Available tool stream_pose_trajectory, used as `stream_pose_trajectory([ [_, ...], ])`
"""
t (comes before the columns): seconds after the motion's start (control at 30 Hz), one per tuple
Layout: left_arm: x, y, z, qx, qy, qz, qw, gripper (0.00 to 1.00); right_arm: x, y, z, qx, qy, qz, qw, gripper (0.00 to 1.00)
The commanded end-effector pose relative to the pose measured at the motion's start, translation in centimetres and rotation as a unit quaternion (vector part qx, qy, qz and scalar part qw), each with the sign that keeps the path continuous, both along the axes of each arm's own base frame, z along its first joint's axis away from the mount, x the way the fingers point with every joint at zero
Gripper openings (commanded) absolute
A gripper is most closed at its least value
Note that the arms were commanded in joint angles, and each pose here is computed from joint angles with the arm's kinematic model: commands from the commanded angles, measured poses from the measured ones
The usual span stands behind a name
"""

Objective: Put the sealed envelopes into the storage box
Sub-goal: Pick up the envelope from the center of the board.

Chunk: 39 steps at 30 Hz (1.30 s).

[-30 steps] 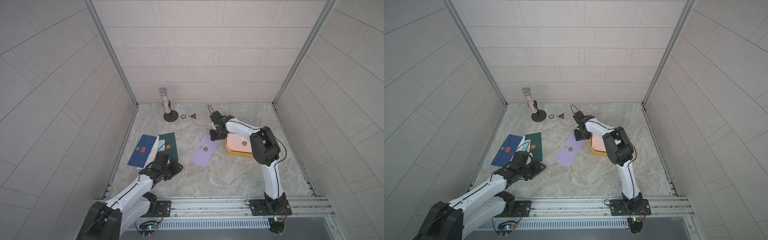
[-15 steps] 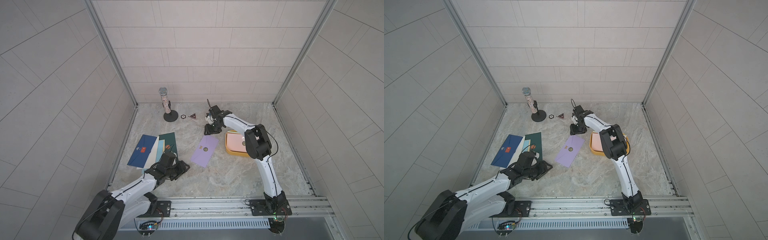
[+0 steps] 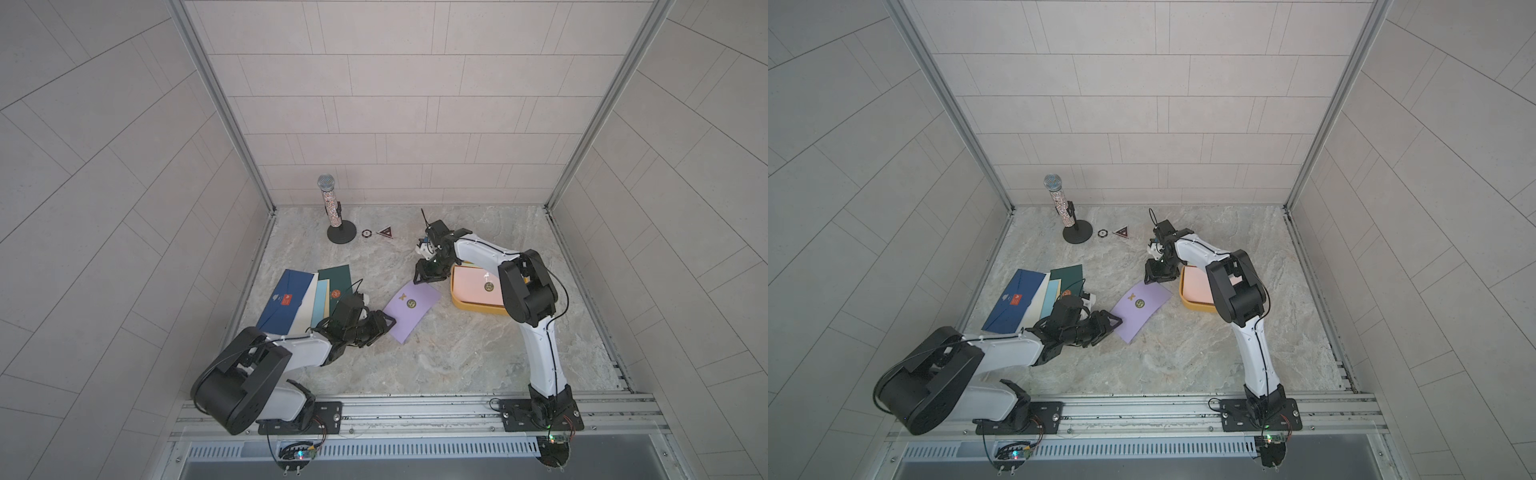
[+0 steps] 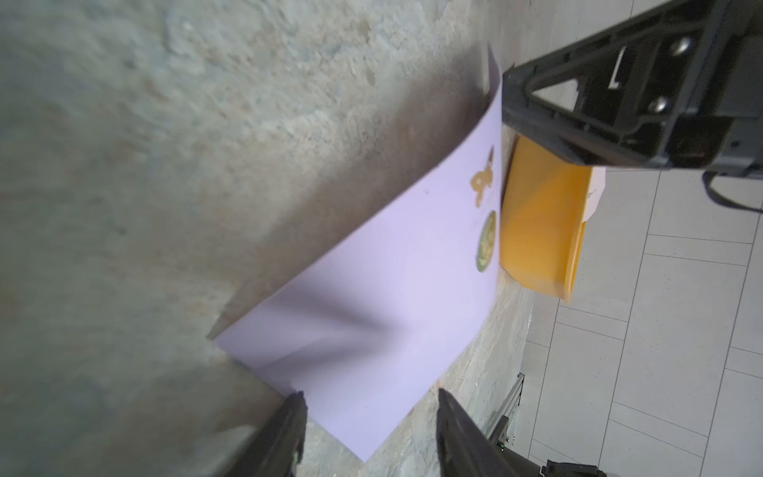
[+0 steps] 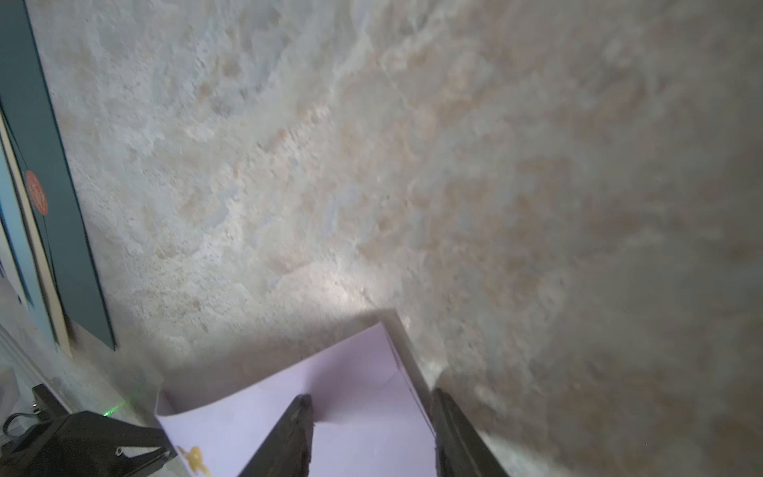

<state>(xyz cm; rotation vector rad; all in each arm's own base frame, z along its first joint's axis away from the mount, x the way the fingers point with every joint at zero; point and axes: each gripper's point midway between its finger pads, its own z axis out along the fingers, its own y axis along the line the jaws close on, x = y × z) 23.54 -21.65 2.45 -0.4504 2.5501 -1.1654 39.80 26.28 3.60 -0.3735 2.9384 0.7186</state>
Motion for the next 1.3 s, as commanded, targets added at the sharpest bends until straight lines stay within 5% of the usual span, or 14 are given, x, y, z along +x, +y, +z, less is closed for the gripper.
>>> stream_pose_trajectory([
  [0.0, -3.5, 3.6, -5.8, 0.102, 0.090, 0.016, 0.991, 0.56, -2.2, 0.8, 1.5, 0.031, 0.024, -0.001, 0.999, 0.50],
  [0.53, -4.1, 4.9, -6.4, 0.140, 0.089, 0.010, 0.986, 0.56, -2.9, 2.1, 8.2, 0.195, 0.026, -0.056, 0.979, 0.50],
  [1.27, -4.5, 5.1, -7.8, 0.152, 0.097, 0.003, 0.984, 0.56, -5.1, -0.8, 10.9, 0.216, 0.003, -0.072, 0.974, 0.49],
])
